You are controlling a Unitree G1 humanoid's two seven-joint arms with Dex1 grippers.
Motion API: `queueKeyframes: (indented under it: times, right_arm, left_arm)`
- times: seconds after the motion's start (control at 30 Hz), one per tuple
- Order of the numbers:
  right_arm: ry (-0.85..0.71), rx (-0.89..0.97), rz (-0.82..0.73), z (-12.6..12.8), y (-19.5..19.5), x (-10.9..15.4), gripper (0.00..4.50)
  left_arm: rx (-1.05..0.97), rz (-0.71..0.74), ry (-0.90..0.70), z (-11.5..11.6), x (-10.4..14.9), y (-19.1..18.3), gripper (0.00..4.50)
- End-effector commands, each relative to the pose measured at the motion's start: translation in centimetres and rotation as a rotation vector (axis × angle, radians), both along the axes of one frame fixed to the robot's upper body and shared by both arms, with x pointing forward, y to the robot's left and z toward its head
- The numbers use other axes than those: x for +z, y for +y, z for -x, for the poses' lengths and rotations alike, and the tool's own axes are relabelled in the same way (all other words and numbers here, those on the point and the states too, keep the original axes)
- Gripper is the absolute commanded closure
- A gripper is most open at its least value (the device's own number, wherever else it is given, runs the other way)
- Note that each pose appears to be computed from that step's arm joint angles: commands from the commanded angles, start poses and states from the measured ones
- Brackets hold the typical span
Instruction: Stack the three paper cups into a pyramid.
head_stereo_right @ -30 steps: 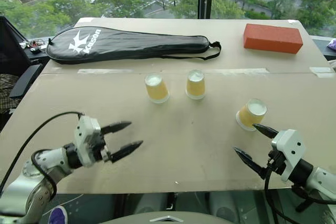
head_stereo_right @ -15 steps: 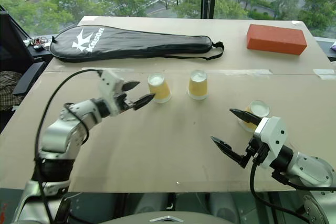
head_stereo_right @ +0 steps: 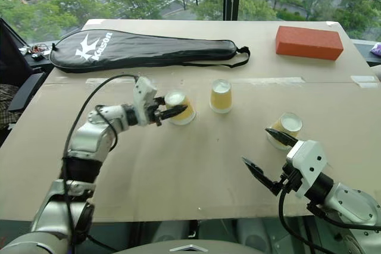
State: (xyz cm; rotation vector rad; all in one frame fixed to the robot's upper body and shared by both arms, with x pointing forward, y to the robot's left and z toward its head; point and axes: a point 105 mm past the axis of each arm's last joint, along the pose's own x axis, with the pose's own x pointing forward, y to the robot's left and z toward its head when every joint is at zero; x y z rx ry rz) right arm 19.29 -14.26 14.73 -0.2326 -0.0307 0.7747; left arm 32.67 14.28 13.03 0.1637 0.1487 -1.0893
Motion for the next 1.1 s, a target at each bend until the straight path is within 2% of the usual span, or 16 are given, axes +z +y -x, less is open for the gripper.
queueKeyframes:
  times: [0.03,0.1,0.27,0.37,0.4,0.47,0.57,0.67,0.8,0.93,1.1]
  right_arm:
    - [-0.053,-0.001,0.000,0.2,0.3,0.7,0.00]
    - [-0.050,-0.003,0.010,0.1,0.3,0.4,0.00]
    - [-0.051,0.001,0.012,0.0,0.4,0.4,0.00]
    - [-0.059,-0.014,0.020,-0.4,0.1,0.6,0.00]
    - [-0.064,-0.019,0.024,-0.6,0.0,0.7,0.00]
    - [-0.080,-0.025,0.012,-1.2,0.0,1.2,0.00]
    - [-0.102,-0.029,0.035,-2.4,0.3,1.7,0.00]
    - [-0.127,-0.061,0.089,-4.4,0.6,2.0,0.00]
    - [-0.107,-0.085,0.065,-7.9,2.1,3.4,0.00]
    - [-0.013,-0.114,0.041,-11.3,4.0,4.2,0.00]
    - [0.118,-0.093,-0.006,-13.8,6.4,5.2,0.00]
  left_arm:
    - [-0.119,0.003,-0.034,2.9,1.3,-0.9,2.37]
    - [-0.123,-0.012,-0.042,3.6,0.6,-1.5,2.37]
    - [-0.064,-0.062,-0.078,2.9,-1.0,-2.6,2.37]
    - [-0.072,-0.024,-0.086,3.2,-0.5,-2.8,1.05]
    - [-0.071,-0.019,-0.097,3.3,-0.3,-2.8,0.48]
    - [-0.059,0.012,-0.106,3.5,0.5,-2.4,0.09]
    - [-0.051,0.067,-0.111,4.3,2.0,-1.7,0.09]
    - [-0.044,0.091,-0.120,5.2,3.0,-0.9,0.09]
    - [-0.064,0.078,-0.127,7.2,3.9,0.0,0.09]
    - [-0.071,0.081,-0.120,8.9,4.2,0.4,0.09]
    - [0.020,0.090,-0.172,9.2,4.6,1.6,0.09]
